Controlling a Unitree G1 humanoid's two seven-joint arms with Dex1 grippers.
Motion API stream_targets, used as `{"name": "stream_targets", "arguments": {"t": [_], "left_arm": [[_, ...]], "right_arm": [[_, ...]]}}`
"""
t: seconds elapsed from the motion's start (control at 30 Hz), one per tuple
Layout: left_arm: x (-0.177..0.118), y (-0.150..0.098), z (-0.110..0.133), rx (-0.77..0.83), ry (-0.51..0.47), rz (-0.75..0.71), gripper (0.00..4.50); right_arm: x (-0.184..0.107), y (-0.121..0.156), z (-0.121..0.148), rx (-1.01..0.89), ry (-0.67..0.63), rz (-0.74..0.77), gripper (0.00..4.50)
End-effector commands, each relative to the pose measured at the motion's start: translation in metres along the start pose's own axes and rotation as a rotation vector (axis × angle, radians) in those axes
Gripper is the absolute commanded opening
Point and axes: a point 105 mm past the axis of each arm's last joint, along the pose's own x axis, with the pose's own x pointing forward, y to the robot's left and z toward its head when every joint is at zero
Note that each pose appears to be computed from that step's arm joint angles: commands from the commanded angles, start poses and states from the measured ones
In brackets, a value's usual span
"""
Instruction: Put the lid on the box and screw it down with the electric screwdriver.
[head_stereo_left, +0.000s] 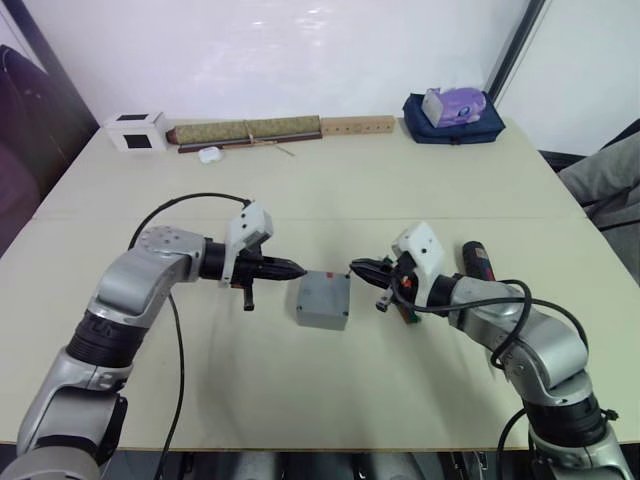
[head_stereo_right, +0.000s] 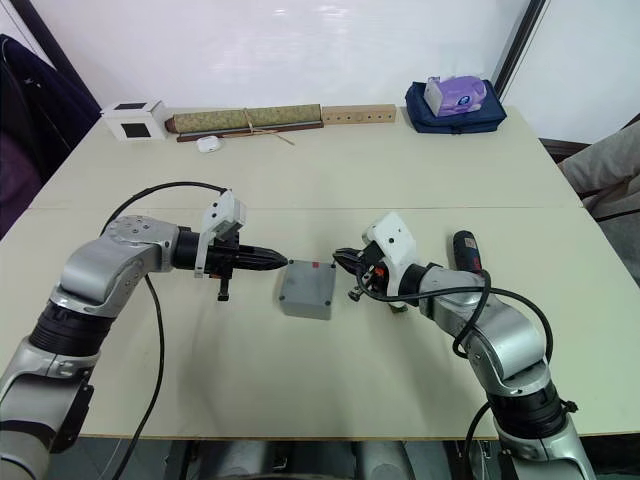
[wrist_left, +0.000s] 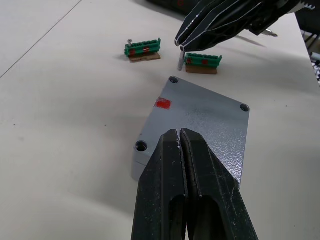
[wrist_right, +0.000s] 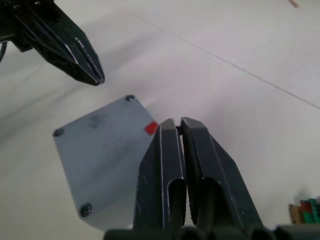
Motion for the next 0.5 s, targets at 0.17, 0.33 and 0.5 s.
{"name": "stream_targets", "arguments": {"t": [0.17, 0.33, 0.5], "left_arm": [[-0.0004, -0.0039, 0.0076, 0.036, -0.019, -0.004, 0.00], [-0.0002, -0.0038, 0.0075, 0.037, -0.019, -0.002, 0.00], [-0.0001, -0.0040, 0.0081, 0.038, -0.020, -0.003, 0.00]], "right_arm": [[0.0017, 0.0012, 0.0048, -0.037, -0.024, 0.002, 0.08], [0.0034, -0.0004, 0.0022, -0.037, -0.021, -0.007, 0.08], [0.0048, -0.0021, 0.0003, -0.039, -0.019, -0.016, 0.08]]}}
